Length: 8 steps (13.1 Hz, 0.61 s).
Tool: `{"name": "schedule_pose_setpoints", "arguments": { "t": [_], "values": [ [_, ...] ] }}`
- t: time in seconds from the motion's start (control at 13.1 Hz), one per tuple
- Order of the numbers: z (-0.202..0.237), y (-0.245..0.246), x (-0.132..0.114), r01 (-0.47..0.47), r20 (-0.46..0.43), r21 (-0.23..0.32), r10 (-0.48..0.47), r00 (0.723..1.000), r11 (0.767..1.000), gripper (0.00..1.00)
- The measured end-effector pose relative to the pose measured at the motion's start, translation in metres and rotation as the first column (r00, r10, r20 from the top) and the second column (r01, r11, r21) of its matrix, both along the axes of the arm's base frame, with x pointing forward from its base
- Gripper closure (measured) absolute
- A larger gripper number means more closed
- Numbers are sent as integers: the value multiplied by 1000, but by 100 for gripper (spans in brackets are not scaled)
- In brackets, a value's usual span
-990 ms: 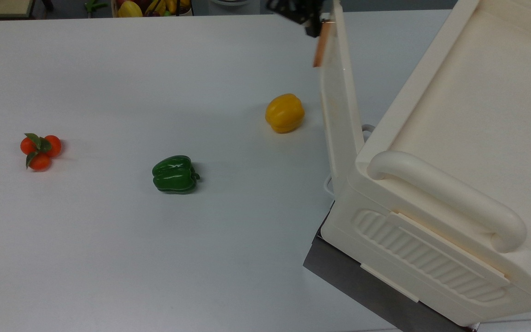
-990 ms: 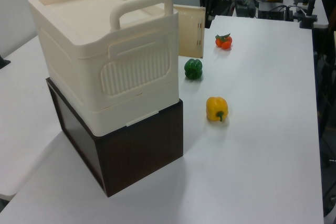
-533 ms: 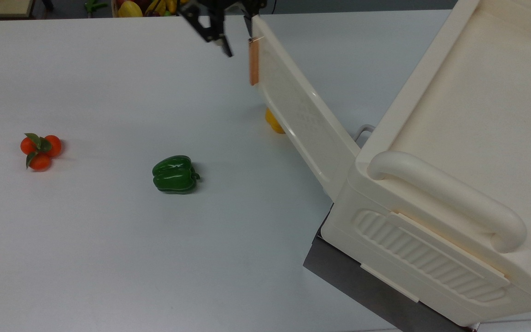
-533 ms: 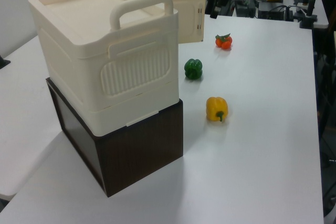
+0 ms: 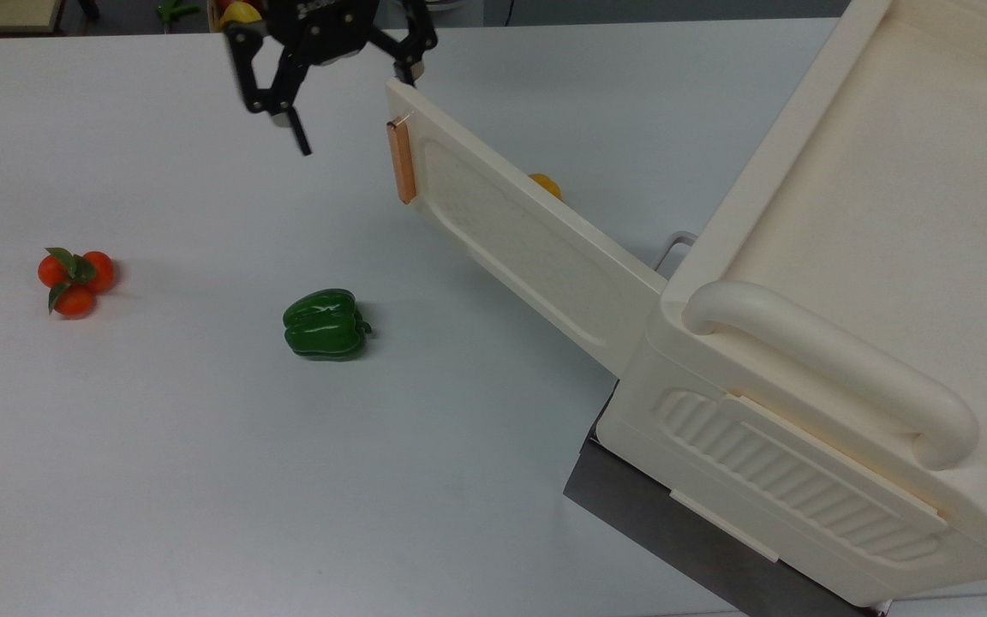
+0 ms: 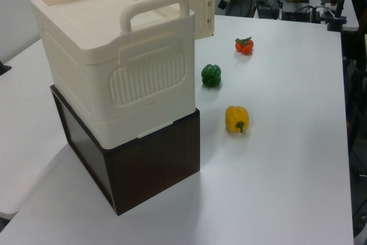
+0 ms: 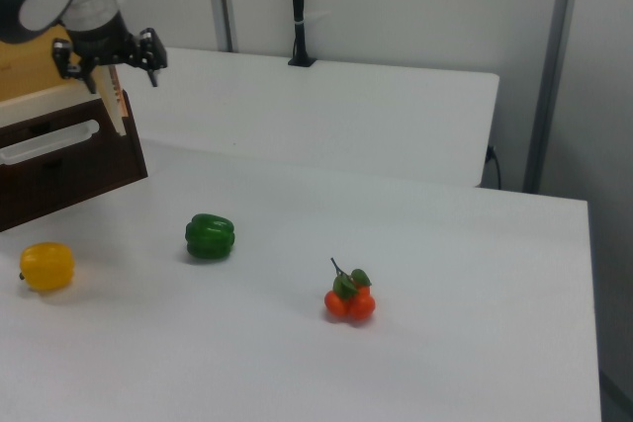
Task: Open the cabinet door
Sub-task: 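Release the door and lift the gripper away from it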
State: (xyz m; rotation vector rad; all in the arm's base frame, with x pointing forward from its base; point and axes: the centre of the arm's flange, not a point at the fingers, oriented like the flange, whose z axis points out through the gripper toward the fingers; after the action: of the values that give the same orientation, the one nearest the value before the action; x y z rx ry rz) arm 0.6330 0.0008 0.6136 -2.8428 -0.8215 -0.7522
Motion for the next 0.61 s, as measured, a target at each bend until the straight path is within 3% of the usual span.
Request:
{"name": "schedule_pose_setpoints", "arguments": {
  "t": [0.61],
  "values": [
    [6,-32,13,83,131,-7,-82,988,996,0]
  ]
}}
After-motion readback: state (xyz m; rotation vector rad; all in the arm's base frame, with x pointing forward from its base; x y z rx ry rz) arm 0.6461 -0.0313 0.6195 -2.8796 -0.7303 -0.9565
